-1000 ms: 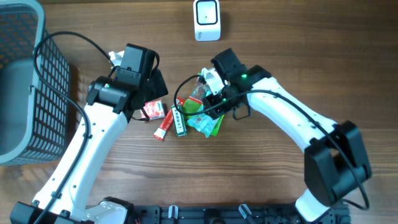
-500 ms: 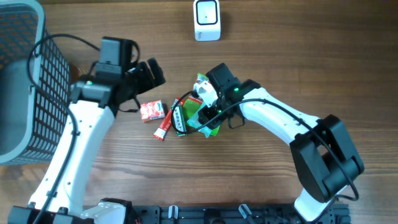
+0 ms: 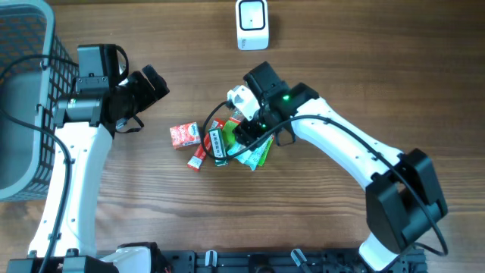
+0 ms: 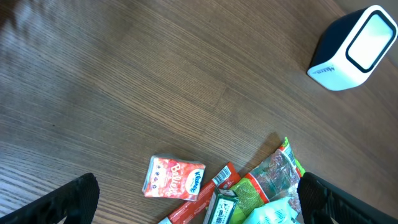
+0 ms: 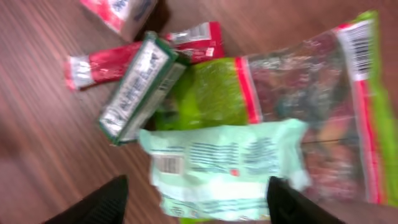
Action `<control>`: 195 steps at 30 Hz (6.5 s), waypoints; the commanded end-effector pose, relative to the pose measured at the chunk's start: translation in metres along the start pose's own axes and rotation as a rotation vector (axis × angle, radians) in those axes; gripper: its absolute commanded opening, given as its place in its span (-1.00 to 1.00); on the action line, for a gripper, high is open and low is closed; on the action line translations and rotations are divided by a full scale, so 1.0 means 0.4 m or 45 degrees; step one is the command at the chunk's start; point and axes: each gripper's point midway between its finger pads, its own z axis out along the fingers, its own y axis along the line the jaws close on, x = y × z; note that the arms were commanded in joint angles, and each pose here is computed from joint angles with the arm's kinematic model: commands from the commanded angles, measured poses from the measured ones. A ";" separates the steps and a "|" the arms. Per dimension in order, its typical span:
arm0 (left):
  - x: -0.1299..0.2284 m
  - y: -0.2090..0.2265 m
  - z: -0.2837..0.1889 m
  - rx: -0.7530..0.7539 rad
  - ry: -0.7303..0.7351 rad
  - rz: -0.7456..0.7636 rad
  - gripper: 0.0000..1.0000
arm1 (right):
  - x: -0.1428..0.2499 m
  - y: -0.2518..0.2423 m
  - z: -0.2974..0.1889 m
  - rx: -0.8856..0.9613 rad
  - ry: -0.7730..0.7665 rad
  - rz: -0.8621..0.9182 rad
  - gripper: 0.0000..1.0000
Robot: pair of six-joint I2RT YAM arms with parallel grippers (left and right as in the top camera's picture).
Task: Scan the item barcode
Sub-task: 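Lift the pouch with the right gripper and hold it over the scanner, then move the pouch right with the right gripper and drop it on the table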
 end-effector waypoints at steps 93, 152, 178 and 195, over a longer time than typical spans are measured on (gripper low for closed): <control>0.000 -0.002 0.004 0.009 0.009 0.021 1.00 | 0.282 -0.115 -0.233 -0.329 -0.420 0.872 -0.91; 0.000 -0.002 0.004 0.010 0.009 0.021 1.00 | -0.472 -0.573 -0.103 2.025 0.073 -0.199 -0.91; 0.000 -0.002 0.004 0.010 0.009 0.022 1.00 | -0.470 -0.605 -0.171 2.041 0.131 -0.225 -0.92; 0.000 -0.002 0.004 0.009 0.009 0.022 1.00 | -0.099 -0.328 -0.561 0.763 -0.127 0.721 -0.91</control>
